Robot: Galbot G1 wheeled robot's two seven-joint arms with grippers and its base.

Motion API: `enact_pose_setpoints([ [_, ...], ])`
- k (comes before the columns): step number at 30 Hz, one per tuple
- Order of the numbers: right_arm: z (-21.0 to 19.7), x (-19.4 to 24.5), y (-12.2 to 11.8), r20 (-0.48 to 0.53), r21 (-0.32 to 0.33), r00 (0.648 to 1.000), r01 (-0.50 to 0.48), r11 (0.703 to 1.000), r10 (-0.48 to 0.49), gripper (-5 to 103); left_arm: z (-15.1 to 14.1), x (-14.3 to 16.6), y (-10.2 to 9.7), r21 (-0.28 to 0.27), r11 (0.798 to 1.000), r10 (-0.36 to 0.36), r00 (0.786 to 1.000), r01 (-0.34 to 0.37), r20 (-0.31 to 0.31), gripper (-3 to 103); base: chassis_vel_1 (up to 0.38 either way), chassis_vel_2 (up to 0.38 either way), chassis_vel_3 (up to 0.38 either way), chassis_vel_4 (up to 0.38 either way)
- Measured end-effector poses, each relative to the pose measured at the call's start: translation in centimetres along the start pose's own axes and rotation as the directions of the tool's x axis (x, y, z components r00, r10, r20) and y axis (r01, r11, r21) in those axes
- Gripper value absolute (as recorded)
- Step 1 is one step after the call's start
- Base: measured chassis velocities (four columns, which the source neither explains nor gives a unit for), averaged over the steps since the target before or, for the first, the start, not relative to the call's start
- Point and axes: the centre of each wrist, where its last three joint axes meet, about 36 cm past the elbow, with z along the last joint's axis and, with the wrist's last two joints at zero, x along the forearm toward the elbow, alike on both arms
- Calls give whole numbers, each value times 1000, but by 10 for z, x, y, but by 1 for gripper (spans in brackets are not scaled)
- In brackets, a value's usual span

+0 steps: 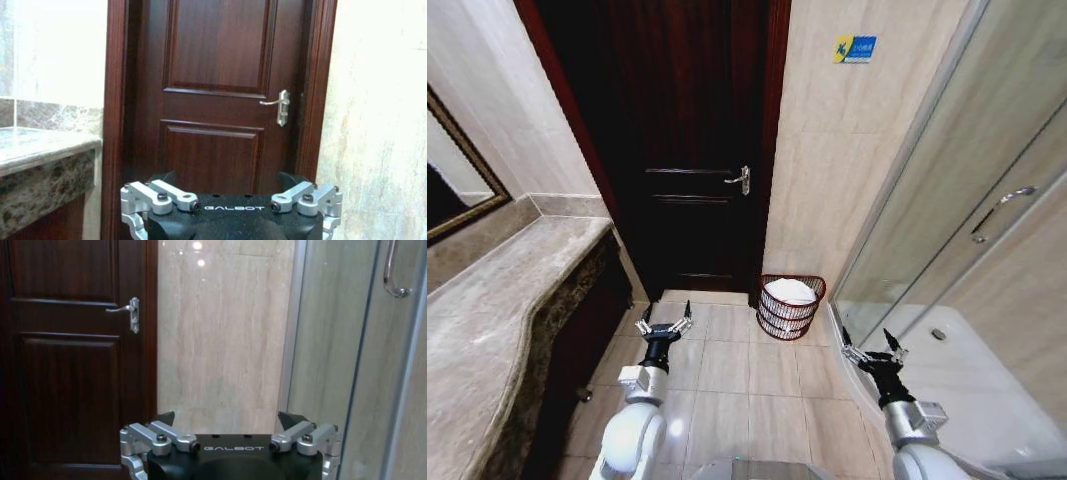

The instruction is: Discard the used towel into the hamper.

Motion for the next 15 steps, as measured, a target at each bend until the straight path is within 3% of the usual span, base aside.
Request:
enact_pose_setpoints([
  [15,3,0,5,-5,6,1000,9,1000,-9,100,4,0,7,-20,1000,-9,1000,9,7,100,100,-76,-87,95],
])
